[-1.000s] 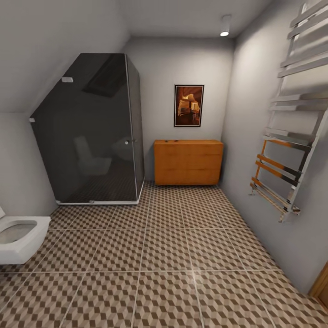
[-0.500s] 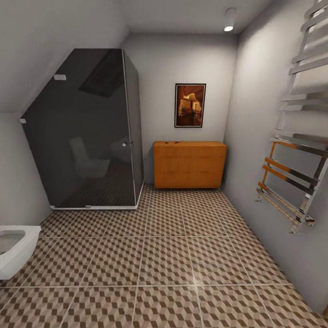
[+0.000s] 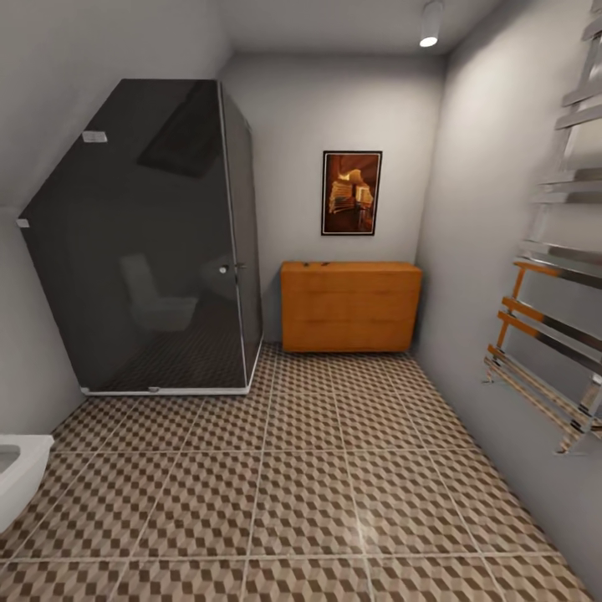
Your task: Take the four mousetraps from the cabinet in the bathroom and place them on the bathroom floor. Make sure all four end up on the same floor surface, and ensure that at least two of them are either under or directly next to the same bathroom sink.
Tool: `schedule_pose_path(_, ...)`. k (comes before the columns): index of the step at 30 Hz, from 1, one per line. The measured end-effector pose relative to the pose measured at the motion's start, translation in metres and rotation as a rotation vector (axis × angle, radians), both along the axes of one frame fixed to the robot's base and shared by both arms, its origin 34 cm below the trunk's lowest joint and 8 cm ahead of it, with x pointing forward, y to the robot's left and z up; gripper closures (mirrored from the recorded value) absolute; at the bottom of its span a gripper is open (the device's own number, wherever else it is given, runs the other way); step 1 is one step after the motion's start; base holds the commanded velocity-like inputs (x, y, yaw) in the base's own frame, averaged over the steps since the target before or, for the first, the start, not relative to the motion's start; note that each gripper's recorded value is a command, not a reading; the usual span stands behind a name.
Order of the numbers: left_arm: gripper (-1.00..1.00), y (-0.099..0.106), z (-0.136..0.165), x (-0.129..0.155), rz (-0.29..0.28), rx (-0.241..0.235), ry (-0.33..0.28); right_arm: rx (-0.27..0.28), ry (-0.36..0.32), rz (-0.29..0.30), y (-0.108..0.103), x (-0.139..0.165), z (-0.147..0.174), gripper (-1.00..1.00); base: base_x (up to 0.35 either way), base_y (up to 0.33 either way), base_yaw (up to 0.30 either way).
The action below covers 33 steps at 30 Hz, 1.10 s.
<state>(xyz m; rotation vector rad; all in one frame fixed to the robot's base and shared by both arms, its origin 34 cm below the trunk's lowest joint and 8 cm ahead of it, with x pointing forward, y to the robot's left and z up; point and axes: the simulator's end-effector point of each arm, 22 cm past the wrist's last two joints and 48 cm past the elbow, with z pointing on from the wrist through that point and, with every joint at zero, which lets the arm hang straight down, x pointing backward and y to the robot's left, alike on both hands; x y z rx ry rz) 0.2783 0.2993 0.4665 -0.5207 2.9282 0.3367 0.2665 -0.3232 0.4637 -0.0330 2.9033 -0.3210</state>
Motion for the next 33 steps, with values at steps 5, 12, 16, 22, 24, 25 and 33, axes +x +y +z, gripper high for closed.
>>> schedule_pose_path(5,-1.0,0.0004,0.0,-0.0004,0.0,0.0,0.002,0.0,0.0,0.001,0.0002,0.0,0.0,-1.0,0.324,0.0,0.0)
schedule_pose_path(12,-1.0,0.0003,-0.0001,-0.0005,0.0,0.0,0.002,0.001,0.0,0.002,0.0003,0.0,0.0,-1.0,0.324,0.0,0.0)
schedule_pose_path(16,-1.0,-0.0002,-0.0001,-0.0005,0.0,-0.001,0.003,0.001,0.0,0.002,0.0001,0.0,0.0,-1.0,0.324,0.0,0.0)
schedule_pose_path(22,-1.0,0.0002,-0.0001,-0.0006,0.0,0.0,0.003,0.001,0.0,0.001,0.0002,0.0,0.0,-1.0,0.324,0.0,0.0)
schedule_pose_path(24,-1.0,0.0003,-0.0001,-0.0005,0.0,0.0,0.003,0.001,0.0,0.0,0.0002,0.0,0.0,-1.0,0.324,0.0,0.0)
schedule_pose_path(25,-1.0,0.0004,-0.0001,-0.0005,0.0,0.0,0.003,0.001,0.0,-0.001,0.0002,-0.0001,0.0,-1.0,0.324,0.0,0.0)
schedule_pose_path(33,-1.0,0.0006,-0.0001,-0.0005,0.0,0.0,0.002,0.001,0.0,-0.003,0.0,-0.0002,0.0,-1.0,0.324,0.0,0.0)
